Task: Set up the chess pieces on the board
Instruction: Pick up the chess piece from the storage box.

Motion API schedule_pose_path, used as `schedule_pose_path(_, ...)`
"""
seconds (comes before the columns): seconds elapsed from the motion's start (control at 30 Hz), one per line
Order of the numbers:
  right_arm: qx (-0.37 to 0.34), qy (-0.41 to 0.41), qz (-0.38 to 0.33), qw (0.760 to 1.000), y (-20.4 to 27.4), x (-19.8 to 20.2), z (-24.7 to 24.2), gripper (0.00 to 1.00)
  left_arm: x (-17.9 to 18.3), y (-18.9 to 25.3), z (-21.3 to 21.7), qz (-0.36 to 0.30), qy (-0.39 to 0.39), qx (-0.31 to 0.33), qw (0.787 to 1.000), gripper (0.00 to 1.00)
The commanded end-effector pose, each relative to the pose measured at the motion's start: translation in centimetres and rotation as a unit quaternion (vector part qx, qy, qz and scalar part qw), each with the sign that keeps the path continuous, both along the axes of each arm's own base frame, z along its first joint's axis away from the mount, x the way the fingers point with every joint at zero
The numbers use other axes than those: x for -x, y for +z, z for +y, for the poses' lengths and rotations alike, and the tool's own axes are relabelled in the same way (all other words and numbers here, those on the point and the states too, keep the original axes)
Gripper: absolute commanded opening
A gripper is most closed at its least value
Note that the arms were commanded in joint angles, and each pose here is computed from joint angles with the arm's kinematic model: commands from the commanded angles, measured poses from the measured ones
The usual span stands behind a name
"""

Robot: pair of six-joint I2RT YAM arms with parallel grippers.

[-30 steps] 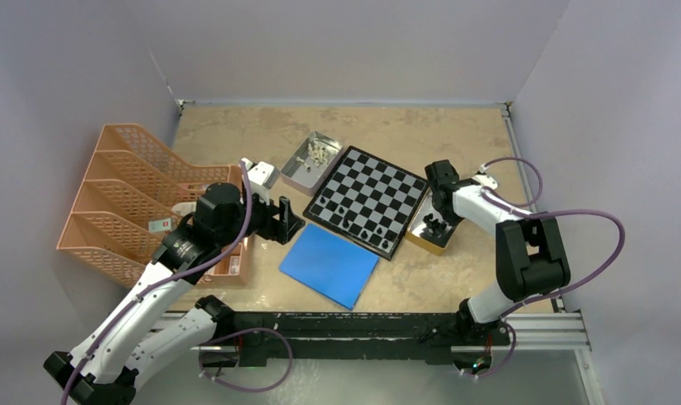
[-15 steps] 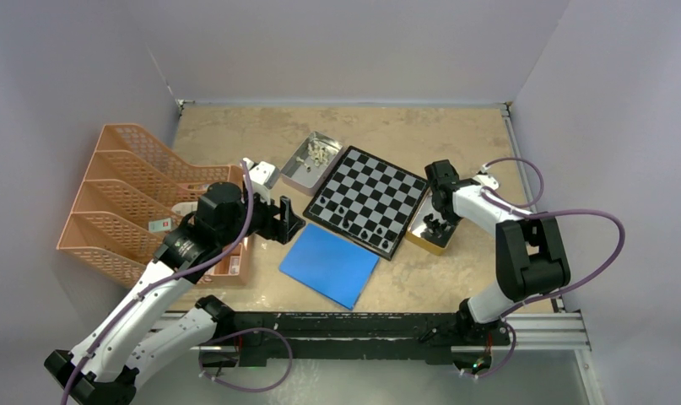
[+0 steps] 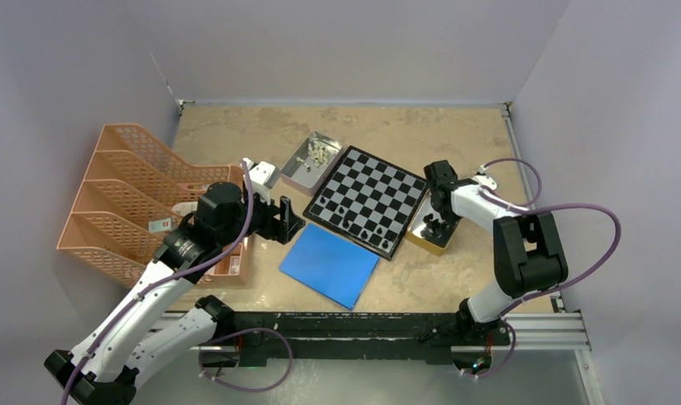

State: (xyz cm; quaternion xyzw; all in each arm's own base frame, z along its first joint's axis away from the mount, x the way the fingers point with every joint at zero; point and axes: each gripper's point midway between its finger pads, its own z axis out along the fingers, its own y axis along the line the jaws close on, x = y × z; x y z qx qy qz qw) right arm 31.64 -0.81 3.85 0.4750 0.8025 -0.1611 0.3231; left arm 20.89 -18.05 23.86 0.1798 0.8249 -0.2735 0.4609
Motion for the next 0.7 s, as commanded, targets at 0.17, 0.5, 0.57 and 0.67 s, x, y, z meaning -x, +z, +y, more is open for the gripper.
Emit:
schedule_pose_path(0.17,0.007,-0.007,-0.024,1.000,1.0,-1.1,-0.3,0.20,-0.3,0.3,-0.2,-0.014,-0.007,0.001,1.000,0.72)
schedule_pose_path(0.5,0.023,0.017,-0.036,0.999,3.1,-1.9,-0.5,0.00,-0.3,0.7,0.2,-0.020,0.002,0.002,1.000,0.72)
schedule_pose_path(0.57,0.022,0.020,-0.038,0.999,3.5,-2.0,-0.4,0.00,-0.3,0.8,0.3,-0.021,0.006,0.000,1.000,0.72)
schedule_pose_path(0.67,0.021,0.029,-0.043,0.998,4.4,-2.1,-0.3,0.00,-0.3,1.1,0.7,-0.027,0.014,0.000,1.000,0.72)
